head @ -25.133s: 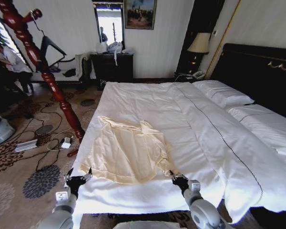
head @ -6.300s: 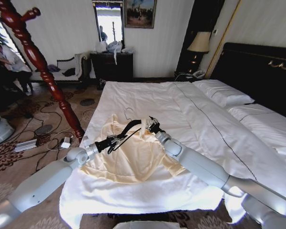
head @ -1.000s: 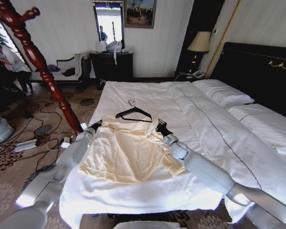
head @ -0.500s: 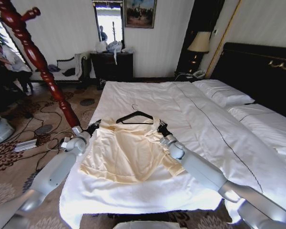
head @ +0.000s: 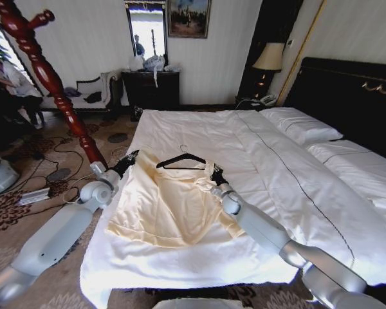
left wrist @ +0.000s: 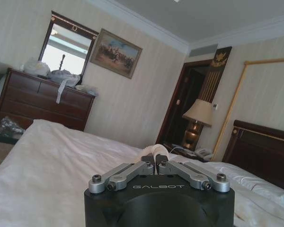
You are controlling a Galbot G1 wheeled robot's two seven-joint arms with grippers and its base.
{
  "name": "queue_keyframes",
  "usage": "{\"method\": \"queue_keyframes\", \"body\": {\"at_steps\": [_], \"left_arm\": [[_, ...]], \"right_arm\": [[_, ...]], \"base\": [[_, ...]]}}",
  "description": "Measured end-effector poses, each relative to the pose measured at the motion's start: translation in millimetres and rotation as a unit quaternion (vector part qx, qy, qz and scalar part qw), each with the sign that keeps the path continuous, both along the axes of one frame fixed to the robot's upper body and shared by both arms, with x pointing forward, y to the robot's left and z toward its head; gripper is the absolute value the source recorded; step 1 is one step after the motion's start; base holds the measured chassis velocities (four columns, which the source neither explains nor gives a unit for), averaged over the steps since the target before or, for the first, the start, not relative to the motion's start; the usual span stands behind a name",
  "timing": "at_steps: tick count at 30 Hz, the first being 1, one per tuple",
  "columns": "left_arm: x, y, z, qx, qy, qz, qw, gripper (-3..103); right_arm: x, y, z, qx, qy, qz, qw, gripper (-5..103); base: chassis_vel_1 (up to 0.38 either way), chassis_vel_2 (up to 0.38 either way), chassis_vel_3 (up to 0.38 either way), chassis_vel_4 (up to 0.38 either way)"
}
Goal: Pick up the clothes from the bed and hang them on the clothes hanger.
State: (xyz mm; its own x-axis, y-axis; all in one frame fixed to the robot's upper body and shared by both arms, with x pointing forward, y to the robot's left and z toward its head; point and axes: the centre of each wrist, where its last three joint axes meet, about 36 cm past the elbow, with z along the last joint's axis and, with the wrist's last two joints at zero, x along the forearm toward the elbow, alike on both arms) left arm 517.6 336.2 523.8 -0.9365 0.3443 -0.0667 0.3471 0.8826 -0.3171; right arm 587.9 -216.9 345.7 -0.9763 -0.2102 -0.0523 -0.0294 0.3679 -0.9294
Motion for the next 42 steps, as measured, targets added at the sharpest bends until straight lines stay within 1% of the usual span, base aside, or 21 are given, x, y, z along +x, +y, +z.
{"method": "queue_keyframes", "body": {"at_steps": [4, 7, 8, 10, 13, 14, 16, 18, 20, 22, 24, 26, 28, 29, 30, 33, 34, 36, 37, 40, 42], "left_arm": [[-18.0, -16.6, 22.1, -0.003, -0.012, -0.026, 0.9996, 0], [-25.0, -22.9, 26.6, -0.003, -0.011, -0.034, 0.9994, 0], [-32.0, -30.5, 28.3, -0.003, -0.008, -0.040, 0.9991, 0], [-34.3, -33.3, 27.8, -0.002, -0.005, -0.043, 0.9991, 0], [-41.0, -49.7, 18.3, 0.011, 0.009, -0.052, 0.9986, 0], [-41.0, -49.7, 18.3, 0.011, 0.009, -0.052, 0.9986, 0], [-40.7, -60.1, 14.5, 0.013, 0.013, -0.054, 0.9984, 0], [-44.5, -79.3, 11.5, 0.017, 0.019, -0.067, 0.9974, 0], [-47.2, -83.5, 11.2, 0.019, 0.021, -0.073, 0.9969, 0], [-58.1, -88.7, 12.4, 0.036, 0.025, -0.090, 0.9950, 0], [-61.1, -88.5, 13.1, 0.041, 0.026, -0.092, 0.9946, 0], [-69.3, -88.2, 13.5, 0.053, 0.031, -0.096, 0.9935, 0], [-76.3, -93.6, 13.1, 0.062, 0.031, -0.103, 0.9923, 0], [-80.0, -98.7, 13.5, 0.063, 0.032, -0.107, 0.9917, 0], [-80.0, -98.7, 13.5, 0.063, 0.032, -0.107, 0.9917, 0], [-97.2, -126.1, 16.1, 0.062, 0.035, -0.142, 0.9872, 0], [-97.2, -126.1, 16.1, 0.062, 0.035, -0.142, 0.9872, 0], [-111.9, -142.6, 17.3, 0.067, 0.031, -0.172, 0.9823, 0], [-116.5, -146.9, 17.8, 0.068, 0.029, -0.181, 0.9806, 0], [-119.8, -149.9, 18.1, 0.070, 0.029, -0.188, 0.9793, 0], [-118.4, -151.5, 16.8, 0.078, 0.027, -0.191, 0.9781, 0]], "right_arm": [[5.5, 3.5, -4.2, -0.005, 0.009, -0.021, 1.000, 19], [7.2, 3.3, -5.2, -0.009, 0.011, -0.029, 0.999, 19], [8.7, 4.7, -5.0, -0.013, 0.013, -0.035, 0.999, 19], [9.2, 5.9, -4.5, -0.014, 0.014, -0.037, 0.999, 19], [10.8, 16.8, -1.3, -0.017, 0.015, -0.042, 0.999, 19], [10.8, 16.8, -1.3, -0.017, 0.015, -0.042, 0.999, 19], [11.0, 25.1, -0.8, -0.017, 0.015, -0.039, 0.999, 19], [12.8, 38.1, -3.1, -0.016, 0.018, -0.034, 0.999, 19], [13.4, 40.3, -4.2, -0.016, 0.018, -0.034, 0.999, 19], [15.8, 44.2, -9.5, -0.025, 0.018, -0.031, 0.999, 19], [16.1, 44.2, -11.0, -0.028, 0.018, -0.030, 0.999, 19], [16.8, 42.1, -13.7, -0.036, 0.017, -0.029, 0.999, 19], [17.8, 44.3, -14.3, -0.043, 0.015, -0.025, 0.999, 19], [18.8, 47.5, -14.1, -0.046, 0.014, -0.022, 0.999, 19], [18.8, 47.5, -14.1, -0.046, 0.014, -0.022, 0.999, 19], [23.3, 58.7, -12.7, -0.048, 0.013, -0.018, 0.999, 19], [23.3, 58.7, -12.7, -0.048, 0.013, -0.018, 0.999, 19], [26.4, 64.4, -11.4, -0.049, 0.012, -0.017, 0.999, 19], [26.8, 66.1, -10.8, -0.049, 0.011, -0.015, 0.999, 19], [26.3, 67.8, -11.0, -0.050, 0.012, -0.014, 0.999, 19], [24.7, 72.9, -9.4, -0.050, 0.010, -0.011, 0.999, 19]], "base": [[0.000, 0.000, 0.000, 0.000], [0.000, 0.000, 0.000, 0.000], [0.000, 0.000, 0.000, 0.000], [0.000, 0.000, 0.000, 0.000], [0.000, 0.000, 0.000, 0.000], [0.000, 0.000, 0.000, 0.000], [0.000, 0.000, 0.000, 0.000], [0.000, 0.000, 0.000, 0.000], [0.000, 0.000, 0.000, 0.000], [0.000, 0.000, 0.000, 0.000], [0.000, 0.000, 0.000, 0.000], [0.000, 0.000, 0.000, 0.000], [0.000, 0.000, 0.000, 0.000], [0.000, 0.000, 0.000, 0.000], [0.000, 0.000, 0.000, 0.000], [0.000, 0.000, 0.000, 0.000], [0.000, 0.000, 0.000, 0.000], [0.000, 0.000, 0.000, 0.000], [0.000, 0.000, 0.000, 0.000], [0.000, 0.000, 0.000, 0.000], [0.000, 0.000, 0.000, 0.000]]}}
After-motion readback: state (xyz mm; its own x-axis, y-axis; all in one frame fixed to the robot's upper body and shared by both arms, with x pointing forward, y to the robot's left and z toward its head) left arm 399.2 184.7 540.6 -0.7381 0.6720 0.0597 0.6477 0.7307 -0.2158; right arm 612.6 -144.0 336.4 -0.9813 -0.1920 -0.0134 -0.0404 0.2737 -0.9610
